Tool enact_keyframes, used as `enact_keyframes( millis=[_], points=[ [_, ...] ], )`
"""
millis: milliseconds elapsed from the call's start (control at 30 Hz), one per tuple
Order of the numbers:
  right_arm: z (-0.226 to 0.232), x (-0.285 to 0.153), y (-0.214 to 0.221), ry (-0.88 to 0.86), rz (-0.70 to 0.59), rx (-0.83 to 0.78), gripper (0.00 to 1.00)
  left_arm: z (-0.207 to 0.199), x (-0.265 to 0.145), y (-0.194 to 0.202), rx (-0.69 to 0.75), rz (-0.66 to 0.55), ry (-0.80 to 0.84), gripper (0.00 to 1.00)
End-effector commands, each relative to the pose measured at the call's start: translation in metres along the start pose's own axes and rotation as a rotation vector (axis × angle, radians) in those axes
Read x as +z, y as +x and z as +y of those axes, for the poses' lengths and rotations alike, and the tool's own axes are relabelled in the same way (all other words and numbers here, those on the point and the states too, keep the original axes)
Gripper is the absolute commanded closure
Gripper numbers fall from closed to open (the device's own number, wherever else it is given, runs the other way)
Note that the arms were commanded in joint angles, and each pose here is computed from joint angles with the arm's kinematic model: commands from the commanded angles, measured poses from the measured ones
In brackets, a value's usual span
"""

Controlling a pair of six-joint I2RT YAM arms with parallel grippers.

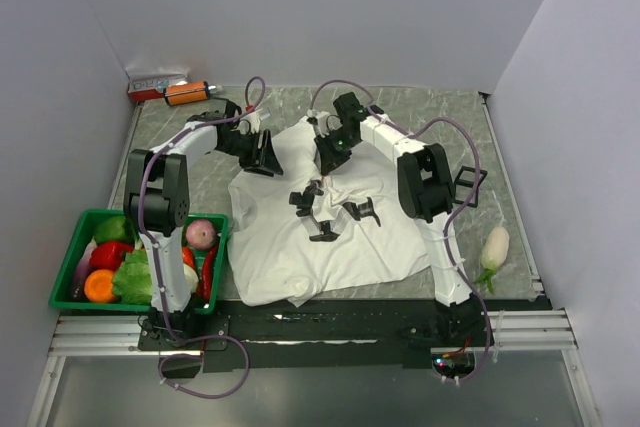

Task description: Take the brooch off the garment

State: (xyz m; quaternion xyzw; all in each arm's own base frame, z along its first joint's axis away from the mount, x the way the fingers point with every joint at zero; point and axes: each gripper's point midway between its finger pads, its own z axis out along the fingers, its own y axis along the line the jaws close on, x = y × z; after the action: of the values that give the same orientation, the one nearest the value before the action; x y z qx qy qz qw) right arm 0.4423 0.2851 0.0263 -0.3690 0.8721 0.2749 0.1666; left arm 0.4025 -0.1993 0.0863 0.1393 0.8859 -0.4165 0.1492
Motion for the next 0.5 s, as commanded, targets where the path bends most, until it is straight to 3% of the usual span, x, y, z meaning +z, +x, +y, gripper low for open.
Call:
enact_keyframes(
  millis=[0,67,300,467],
  points=[
    [0.003,0.005,0.002,0.006,0.026,-0.024,0.94,-0.007,-0.002,-0.009,0.023,-0.019,0.027,0.44],
    [0.004,0.0,-0.003,0.009,0.01,-0.044,1.0,-0.008,-0.002,-0.009,0.025,-0.019,0.028,0.44],
    [0.023,-0.063,-0.048,0.087,-0.118,-0.19,1.0,-0.012,-0.003,-0.016,0.044,-0.036,0.051,0.45],
    [0.039,-0.077,-0.05,0.184,-0.089,-0.463,1.0,-0.025,-0.005,-0.039,0.07,-0.09,0.109,0.45]
  ],
)
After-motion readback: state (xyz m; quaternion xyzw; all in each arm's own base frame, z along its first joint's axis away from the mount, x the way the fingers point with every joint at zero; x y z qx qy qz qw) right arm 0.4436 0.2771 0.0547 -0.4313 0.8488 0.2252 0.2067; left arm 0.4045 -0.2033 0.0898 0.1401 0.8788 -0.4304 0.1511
